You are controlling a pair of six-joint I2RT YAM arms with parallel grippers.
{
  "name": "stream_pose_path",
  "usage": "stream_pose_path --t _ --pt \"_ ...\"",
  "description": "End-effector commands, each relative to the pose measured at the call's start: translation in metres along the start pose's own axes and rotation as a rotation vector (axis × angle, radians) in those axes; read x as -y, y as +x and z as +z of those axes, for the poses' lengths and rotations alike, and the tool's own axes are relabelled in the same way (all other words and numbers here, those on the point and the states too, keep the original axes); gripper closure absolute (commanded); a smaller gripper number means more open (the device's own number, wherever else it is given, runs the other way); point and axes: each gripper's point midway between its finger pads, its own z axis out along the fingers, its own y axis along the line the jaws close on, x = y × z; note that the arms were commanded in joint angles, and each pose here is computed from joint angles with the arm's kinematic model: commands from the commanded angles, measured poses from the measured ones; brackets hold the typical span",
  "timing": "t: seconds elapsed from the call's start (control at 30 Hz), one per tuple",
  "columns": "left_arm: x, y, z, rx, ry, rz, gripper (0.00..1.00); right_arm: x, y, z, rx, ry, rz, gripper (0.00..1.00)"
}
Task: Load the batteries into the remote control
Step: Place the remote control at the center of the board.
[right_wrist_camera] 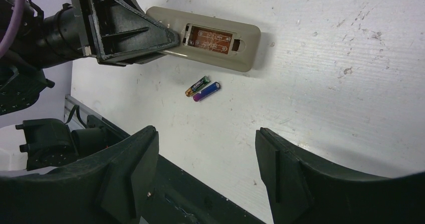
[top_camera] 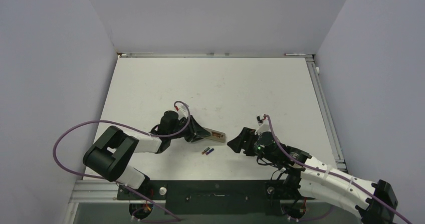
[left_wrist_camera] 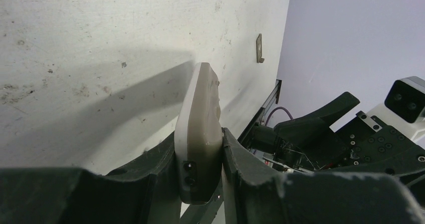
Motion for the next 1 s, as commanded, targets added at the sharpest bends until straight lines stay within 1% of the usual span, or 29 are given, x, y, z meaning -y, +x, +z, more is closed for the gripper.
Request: stream_pose_path --t 0.0,0.4,0.57,0.7,0.97 --pt "0.009 -0.006 0.003 0.020 0.053 0.033 0.74 -0.004 -0.011 -0.002 0.041 -0.011 0.003 0.31" --pt "-0.009 -0.001 0.005 0.016 -0.009 0.034 0.56 -0.001 -0.009 -0.003 0.042 -0.008 0.007 0.30" --pt "-0.019 -0.001 0.000 0.029 -0.073 0.050 0.44 0.000 -0.009 -0.003 0.040 -0.004 0.002 0.30" --pt "-0.027 -0.002 -0.006 0.043 -0.130 0.076 0.42 0.001 -0.009 -0.003 0.039 0.002 -0.003 0.30" --pt "-0.041 -0.004 -0.018 0.050 -0.256 0.113 0.39 0.006 -0.008 0.000 0.032 0.037 -0.025 0.30"
